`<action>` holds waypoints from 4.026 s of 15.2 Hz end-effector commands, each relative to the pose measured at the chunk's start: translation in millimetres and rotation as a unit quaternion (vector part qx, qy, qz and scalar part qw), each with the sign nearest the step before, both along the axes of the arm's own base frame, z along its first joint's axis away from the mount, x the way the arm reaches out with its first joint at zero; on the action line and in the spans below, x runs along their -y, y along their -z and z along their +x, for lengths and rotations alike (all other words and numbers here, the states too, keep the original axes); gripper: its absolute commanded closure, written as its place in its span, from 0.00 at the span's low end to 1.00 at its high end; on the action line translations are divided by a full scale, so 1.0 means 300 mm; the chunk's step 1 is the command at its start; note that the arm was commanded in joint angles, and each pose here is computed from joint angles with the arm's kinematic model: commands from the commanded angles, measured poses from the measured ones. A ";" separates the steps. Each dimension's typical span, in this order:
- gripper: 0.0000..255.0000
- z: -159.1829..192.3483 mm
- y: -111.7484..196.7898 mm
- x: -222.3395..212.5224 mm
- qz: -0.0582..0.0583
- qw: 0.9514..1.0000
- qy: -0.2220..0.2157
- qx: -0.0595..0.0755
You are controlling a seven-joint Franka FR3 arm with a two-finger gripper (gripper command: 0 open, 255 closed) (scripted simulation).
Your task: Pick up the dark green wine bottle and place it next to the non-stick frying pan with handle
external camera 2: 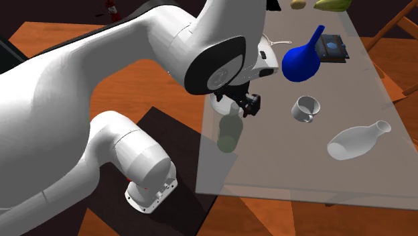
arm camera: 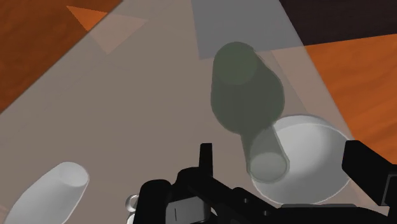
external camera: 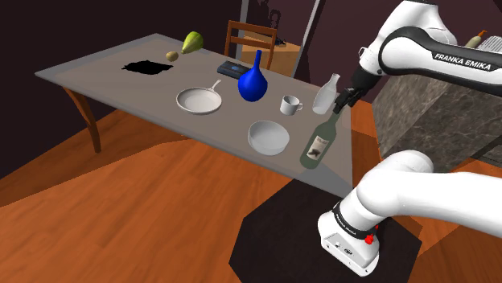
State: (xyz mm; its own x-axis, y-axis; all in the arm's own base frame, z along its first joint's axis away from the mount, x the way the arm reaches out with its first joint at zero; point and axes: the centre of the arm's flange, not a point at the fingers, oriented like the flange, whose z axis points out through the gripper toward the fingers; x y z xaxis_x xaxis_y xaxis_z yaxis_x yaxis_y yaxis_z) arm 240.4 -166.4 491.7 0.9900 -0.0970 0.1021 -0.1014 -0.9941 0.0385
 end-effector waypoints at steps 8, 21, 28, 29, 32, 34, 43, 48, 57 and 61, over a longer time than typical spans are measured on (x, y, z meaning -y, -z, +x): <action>0.00 0.002 0.114 0.015 0.000 1.000 -0.001 0.002; 1.00 0.002 0.114 0.015 0.000 1.000 -0.001 0.002; 1.00 0.002 0.026 0.015 0.000 1.000 -0.001 0.002; 1.00 0.002 0.009 0.015 0.000 1.000 -0.001 0.002; 1.00 0.002 -0.044 0.015 0.000 1.000 -0.001 0.002; 1.00 0.002 -0.079 0.015 0.000 1.000 -0.001 0.002; 1.00 0.002 -0.238 0.015 0.000 1.000 -0.001 0.002; 1.00 0.002 -0.326 0.015 0.000 1.000 -0.001 0.002; 1.00 0.002 -0.484 0.015 0.000 1.000 -0.001 0.002; 1.00 0.002 -0.554 0.015 0.000 1.000 -0.001 0.002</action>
State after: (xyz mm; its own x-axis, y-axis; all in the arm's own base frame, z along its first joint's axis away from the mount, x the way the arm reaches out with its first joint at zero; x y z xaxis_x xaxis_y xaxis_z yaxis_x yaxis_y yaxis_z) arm 240.5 -172.0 652.2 0.9897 -0.0962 0.1061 -0.1006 -0.9942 0.0376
